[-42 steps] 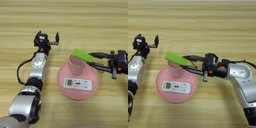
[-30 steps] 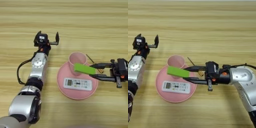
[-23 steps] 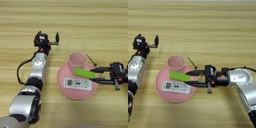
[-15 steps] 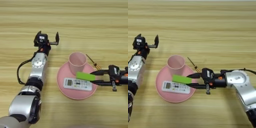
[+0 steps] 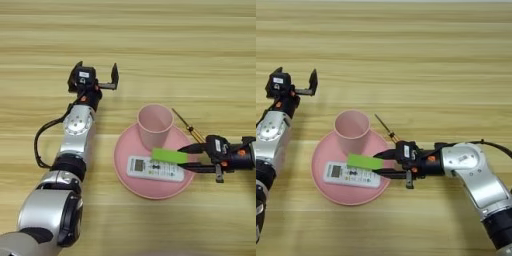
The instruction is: Move the objects on the table
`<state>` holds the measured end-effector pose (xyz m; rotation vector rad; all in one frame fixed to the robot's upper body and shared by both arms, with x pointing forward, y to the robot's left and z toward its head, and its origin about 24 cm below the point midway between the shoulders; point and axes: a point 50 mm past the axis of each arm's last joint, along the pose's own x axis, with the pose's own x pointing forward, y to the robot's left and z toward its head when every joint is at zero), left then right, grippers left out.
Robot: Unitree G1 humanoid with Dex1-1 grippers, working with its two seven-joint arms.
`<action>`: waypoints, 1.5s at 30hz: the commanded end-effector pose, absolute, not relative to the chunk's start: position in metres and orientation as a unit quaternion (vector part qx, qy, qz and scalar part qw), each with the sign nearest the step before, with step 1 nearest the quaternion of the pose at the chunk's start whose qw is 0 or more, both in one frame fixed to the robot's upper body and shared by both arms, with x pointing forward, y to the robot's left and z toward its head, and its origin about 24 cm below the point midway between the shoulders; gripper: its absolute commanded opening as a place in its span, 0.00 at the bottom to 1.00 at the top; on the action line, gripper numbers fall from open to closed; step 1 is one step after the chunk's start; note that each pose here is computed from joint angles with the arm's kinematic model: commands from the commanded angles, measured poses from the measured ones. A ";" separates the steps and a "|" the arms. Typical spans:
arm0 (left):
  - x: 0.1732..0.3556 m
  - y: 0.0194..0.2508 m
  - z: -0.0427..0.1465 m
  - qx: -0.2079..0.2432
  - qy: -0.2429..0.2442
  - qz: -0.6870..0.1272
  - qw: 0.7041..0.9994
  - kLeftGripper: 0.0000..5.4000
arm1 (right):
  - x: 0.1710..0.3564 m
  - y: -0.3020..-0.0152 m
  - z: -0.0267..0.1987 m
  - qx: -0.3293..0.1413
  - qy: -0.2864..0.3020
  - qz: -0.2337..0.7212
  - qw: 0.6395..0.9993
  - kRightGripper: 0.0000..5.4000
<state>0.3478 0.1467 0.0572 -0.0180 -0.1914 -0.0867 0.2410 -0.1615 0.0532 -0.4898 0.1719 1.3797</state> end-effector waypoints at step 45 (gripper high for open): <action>0.350 0.144 0.061 -0.003 -0.102 -0.047 0.994 1.00 | 0.258 -0.162 0.042 -0.276 0.088 0.591 0.753 0.57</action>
